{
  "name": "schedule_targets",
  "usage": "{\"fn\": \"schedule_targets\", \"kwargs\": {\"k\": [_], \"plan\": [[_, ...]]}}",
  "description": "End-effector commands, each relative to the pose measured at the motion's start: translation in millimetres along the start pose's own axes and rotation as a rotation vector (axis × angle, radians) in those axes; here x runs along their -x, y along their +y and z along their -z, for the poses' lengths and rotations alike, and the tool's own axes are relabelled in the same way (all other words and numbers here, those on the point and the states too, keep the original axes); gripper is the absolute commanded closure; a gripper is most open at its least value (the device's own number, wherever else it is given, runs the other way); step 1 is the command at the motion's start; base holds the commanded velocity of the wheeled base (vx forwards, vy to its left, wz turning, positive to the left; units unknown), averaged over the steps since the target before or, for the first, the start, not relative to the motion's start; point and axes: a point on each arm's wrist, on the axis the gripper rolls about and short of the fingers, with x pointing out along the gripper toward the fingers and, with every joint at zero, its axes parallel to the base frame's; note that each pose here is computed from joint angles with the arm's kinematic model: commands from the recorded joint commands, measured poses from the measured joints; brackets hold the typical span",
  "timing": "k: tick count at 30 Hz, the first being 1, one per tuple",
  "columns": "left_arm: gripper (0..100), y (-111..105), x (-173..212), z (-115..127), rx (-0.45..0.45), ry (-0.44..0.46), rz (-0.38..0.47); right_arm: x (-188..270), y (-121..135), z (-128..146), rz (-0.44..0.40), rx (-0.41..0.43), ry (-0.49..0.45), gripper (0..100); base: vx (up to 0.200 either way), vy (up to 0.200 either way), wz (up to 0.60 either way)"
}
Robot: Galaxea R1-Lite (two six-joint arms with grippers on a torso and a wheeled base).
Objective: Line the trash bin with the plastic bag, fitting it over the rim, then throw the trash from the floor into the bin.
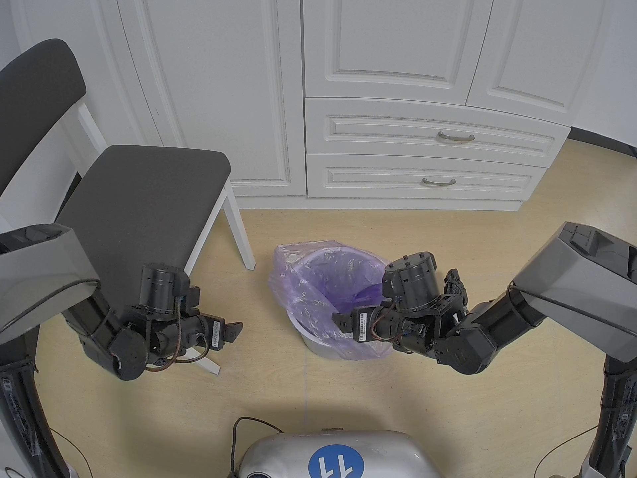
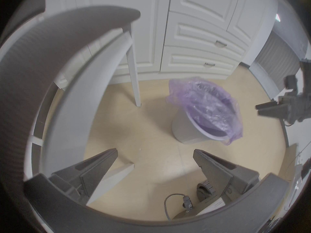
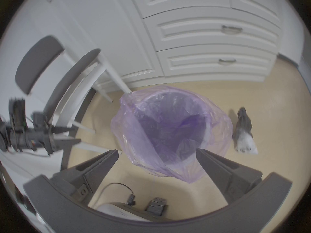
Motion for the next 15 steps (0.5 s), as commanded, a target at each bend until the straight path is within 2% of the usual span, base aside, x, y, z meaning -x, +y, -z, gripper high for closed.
{"fn": "schedule_targets", "kwargs": {"k": [1,5,6,8,15], "plan": [[0,19,61,-7,0.081,-0.197,0.014,-19,28,11,-0.047,0.384,-0.009,0,0.000,0.000,0.00],[0,21,80,-11,0.086,-0.243,0.020,-39,39,30,-0.033,0.531,0.010,0,0.000,0.000,0.00],[0,21,80,-11,0.086,-0.245,0.022,-40,39,30,-0.030,0.536,0.010,0,0.000,0.000,0.00],[0,21,86,-14,0.081,-0.262,0.059,-44,41,32,-0.020,0.598,0.012,0,0.000,0.000,0.00],[0,17,80,-5,0.074,-0.213,0.150,-50,42,27,-0.003,0.610,0.003,0,0.000,0.000,0.00]]}}
